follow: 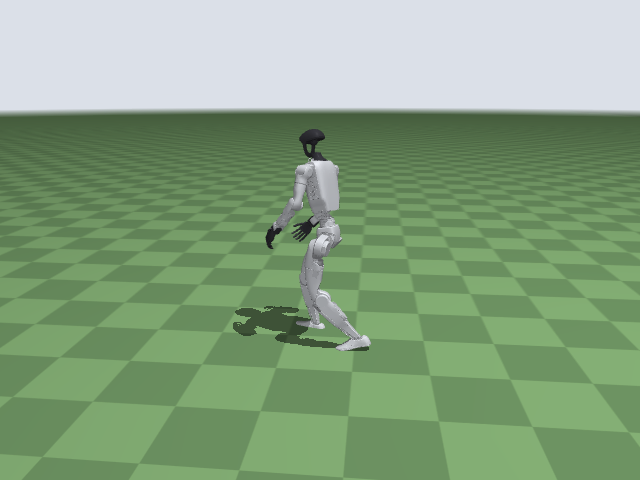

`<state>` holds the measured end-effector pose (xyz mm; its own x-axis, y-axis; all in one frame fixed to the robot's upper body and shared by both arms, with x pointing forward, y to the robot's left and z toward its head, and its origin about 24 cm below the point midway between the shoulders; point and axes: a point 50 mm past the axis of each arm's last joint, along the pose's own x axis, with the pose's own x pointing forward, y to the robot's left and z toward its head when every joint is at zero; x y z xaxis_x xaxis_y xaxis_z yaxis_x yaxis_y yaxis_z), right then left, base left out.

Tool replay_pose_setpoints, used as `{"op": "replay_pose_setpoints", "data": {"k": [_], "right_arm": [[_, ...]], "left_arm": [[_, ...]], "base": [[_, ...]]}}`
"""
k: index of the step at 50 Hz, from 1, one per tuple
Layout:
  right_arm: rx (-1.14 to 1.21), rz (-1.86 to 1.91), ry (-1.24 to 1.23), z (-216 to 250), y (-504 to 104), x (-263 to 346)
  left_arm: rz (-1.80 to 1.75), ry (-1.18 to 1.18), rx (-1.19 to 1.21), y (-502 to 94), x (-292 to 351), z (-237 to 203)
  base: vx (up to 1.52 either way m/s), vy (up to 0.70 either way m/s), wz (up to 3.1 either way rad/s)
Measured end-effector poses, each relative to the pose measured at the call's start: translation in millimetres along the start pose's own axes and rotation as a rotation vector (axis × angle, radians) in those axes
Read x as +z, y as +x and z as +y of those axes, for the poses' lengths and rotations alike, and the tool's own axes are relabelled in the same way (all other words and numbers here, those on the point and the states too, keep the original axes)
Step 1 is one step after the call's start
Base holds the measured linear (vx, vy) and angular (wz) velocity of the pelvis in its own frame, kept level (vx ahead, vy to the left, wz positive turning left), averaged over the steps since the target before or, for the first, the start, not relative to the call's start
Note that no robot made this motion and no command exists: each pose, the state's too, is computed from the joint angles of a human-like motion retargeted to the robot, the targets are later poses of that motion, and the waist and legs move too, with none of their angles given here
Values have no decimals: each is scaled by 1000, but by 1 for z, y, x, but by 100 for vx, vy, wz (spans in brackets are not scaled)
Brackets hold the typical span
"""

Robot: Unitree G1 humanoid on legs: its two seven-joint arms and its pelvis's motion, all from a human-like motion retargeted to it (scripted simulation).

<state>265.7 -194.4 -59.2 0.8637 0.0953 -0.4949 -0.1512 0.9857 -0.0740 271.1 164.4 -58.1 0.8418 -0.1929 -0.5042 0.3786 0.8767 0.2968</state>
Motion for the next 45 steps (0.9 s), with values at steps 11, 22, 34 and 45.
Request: {"op": "replay_pose_setpoints", "data": {"k": [11,22,34,45], "right_arm": [[-52,115,-22,-12,-1,-19],[-141,331,-59,-40,-23,-65],[-178,513,-149,-59,-52,-103],[-145,568,-207,-50,-62,-120]], "left_arm": [[105,-11,-11,1,-19,-4],[80,81,-13,1,-12,6],[82,103,41,-5,-16,17],[201,48,26,-21,-54,2]], "base": [[23,-13,-64],[25,-5,-17],[22,1,5],[18,9,20]]}}
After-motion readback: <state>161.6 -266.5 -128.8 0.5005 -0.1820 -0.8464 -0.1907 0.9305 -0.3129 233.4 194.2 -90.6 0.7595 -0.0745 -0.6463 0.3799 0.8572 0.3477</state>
